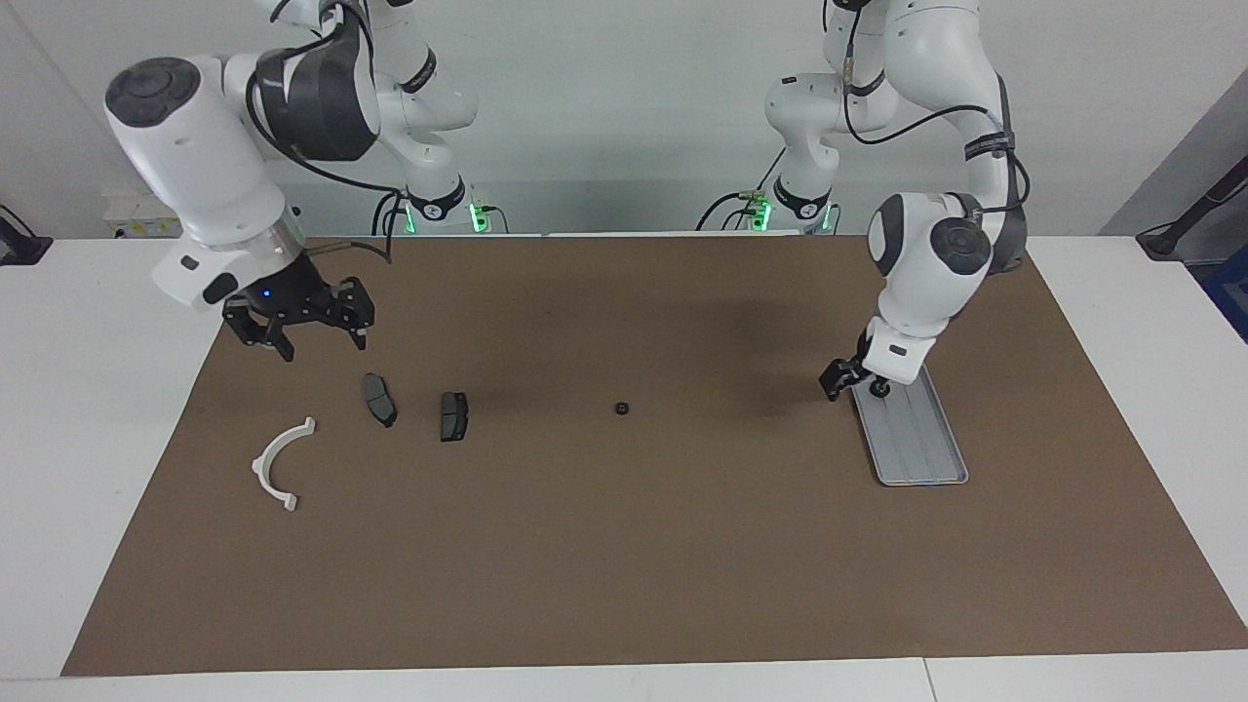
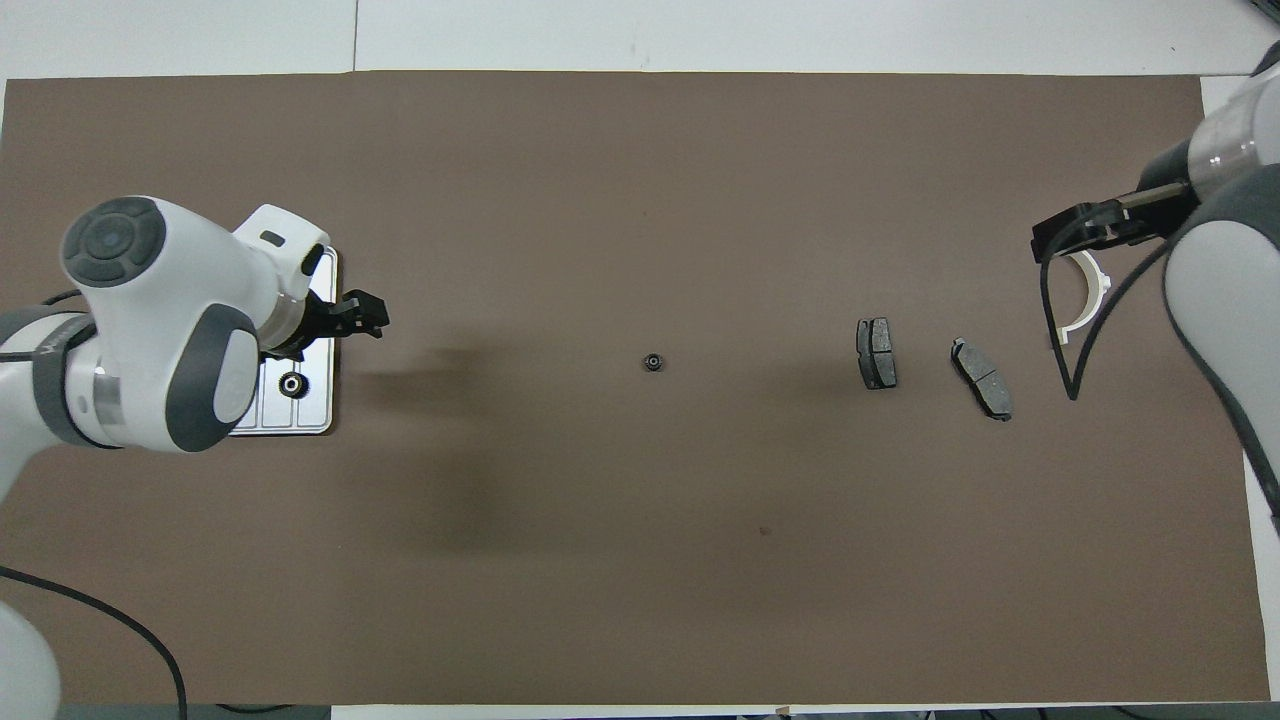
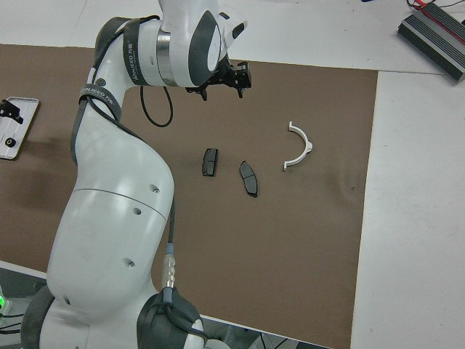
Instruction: Pick bearing gear from pile to tray
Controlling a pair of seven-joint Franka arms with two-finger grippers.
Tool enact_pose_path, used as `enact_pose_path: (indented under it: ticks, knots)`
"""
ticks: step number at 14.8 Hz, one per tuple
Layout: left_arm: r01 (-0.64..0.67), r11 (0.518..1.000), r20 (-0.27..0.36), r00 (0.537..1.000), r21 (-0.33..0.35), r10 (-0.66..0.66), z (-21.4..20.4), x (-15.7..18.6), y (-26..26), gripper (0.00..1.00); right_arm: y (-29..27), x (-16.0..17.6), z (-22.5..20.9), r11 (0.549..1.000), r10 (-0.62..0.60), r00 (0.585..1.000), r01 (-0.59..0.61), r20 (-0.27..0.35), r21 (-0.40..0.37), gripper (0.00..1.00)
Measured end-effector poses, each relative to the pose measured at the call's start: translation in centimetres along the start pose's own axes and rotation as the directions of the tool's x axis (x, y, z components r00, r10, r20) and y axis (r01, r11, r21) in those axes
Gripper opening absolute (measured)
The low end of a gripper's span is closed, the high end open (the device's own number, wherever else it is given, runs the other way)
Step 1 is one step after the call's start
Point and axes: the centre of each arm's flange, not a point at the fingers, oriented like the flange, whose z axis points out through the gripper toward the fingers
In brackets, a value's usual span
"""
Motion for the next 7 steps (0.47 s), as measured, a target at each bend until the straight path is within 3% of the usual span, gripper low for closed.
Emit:
enact_pose_path:
  ticks: [4,7]
  knots:
    - [0.103,0.994,-0.040,0.994,-0.040,-0.105,-1.8,-5.2,10.3,1.00,1.2,-3.0,-3.0,1.000,0.023,0.999,-0.024,0.026,0.004,0.90]
    - [0.148,0.987,-0.037,0.988,-0.057,-0.150,-2.6,-6.9,16.2,1.00,0.7,-4.7,-4.8,1.000,0.020,0.999,-0.020,0.041,0.008,0.89]
